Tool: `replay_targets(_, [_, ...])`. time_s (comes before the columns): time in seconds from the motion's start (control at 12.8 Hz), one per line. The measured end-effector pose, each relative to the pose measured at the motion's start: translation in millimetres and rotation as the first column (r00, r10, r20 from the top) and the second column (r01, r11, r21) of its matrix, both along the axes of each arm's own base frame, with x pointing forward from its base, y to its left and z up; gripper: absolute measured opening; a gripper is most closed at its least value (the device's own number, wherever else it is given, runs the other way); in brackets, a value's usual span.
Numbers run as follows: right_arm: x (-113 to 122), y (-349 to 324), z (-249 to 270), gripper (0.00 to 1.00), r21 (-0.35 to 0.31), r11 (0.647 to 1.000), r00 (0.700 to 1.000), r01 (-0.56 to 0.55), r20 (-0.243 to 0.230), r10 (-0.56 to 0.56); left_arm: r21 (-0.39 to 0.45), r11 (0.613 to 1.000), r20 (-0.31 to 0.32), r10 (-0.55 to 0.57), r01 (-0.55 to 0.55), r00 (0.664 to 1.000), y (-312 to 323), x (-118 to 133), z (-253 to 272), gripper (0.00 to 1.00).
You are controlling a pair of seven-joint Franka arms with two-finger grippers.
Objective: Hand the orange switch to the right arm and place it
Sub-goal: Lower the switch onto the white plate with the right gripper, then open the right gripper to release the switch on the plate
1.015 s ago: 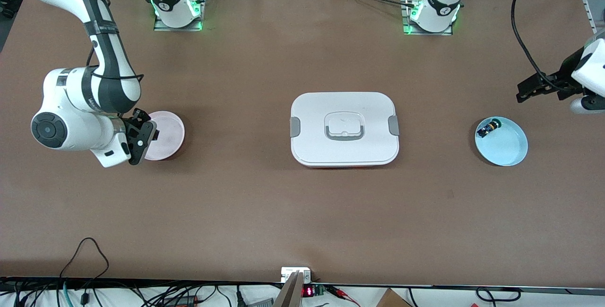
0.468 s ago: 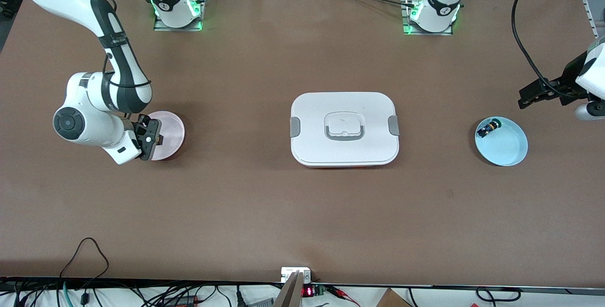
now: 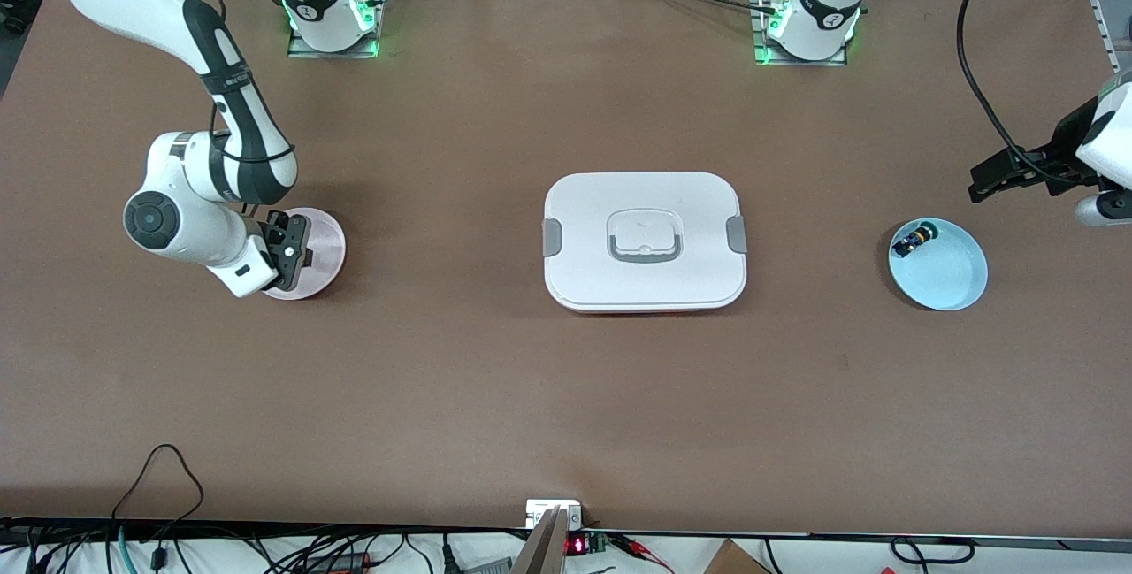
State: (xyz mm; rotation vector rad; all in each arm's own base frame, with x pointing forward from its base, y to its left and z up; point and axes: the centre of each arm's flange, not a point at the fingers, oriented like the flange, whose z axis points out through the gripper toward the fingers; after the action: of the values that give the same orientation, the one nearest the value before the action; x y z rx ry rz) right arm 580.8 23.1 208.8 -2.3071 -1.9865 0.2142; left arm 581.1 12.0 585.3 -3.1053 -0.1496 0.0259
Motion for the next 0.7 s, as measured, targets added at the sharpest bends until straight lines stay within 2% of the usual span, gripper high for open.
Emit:
replay_targets(0.31, [-10,-7,-11,0.41,-0.026,0.999,0.999,-0.038,0.003,0.038,0.002,1.0,0.0,-0.009,0.009,1.0,-6,8,-3,1.0])
replay_targets(0.7, [-25,-19,-29,0.41,-0.024,0.998,0.998,-0.049,0.026,0.05,0.003,0.999,-0.019,-0.032,0.032,0.999,-20,17,-16,1.0])
